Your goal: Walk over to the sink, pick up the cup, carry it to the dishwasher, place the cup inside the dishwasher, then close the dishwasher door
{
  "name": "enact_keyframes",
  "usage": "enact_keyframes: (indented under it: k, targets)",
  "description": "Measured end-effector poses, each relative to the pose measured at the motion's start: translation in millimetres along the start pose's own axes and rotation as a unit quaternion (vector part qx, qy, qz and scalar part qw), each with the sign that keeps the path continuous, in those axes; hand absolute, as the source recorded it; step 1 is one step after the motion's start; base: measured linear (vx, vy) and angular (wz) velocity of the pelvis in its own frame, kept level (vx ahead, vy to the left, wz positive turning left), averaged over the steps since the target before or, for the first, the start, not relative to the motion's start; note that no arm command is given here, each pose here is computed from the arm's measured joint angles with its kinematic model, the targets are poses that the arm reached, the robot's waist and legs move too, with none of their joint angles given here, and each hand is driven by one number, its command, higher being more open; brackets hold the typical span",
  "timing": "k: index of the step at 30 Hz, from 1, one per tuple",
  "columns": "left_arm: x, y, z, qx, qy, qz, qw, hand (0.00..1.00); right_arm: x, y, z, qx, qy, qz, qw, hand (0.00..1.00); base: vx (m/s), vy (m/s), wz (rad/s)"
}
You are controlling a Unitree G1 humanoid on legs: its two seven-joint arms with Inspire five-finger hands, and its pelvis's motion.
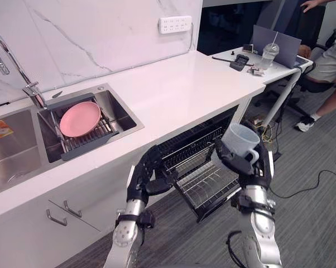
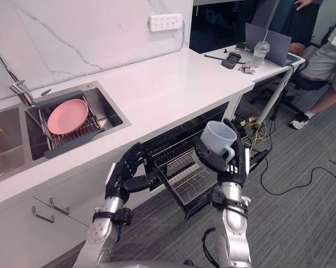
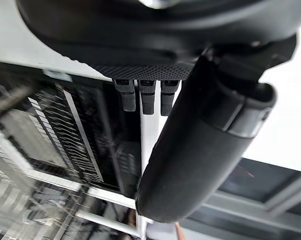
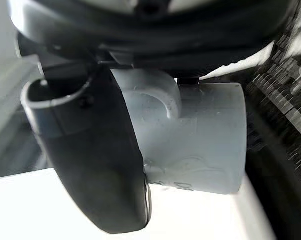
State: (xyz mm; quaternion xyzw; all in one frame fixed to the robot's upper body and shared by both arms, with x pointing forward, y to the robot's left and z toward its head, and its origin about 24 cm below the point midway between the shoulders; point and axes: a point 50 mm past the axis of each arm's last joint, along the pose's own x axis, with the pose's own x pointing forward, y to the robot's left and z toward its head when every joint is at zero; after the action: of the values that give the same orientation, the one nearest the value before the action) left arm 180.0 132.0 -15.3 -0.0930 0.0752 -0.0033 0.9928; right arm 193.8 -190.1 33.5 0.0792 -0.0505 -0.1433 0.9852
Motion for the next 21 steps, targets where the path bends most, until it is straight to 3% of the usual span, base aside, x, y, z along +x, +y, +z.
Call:
enact_keyframes:
  k: [12,21]
  targets:
    - [-48.2,51.8,-81.3,0.037,0.2,0.098,0.974,0.9,-15.4,-15.6,-32.7,-0.06,0.076,-0.027,0.995,0.3,0.0,-0.005,0.07]
    - [-71.4,69.0,-107.0,0.057,0.278,0.121,0.951,0.9,-8.9,-20.5,-60.3,-0.108,0.136,-0.026,0.985,0.3,0.0,0.004,0.1]
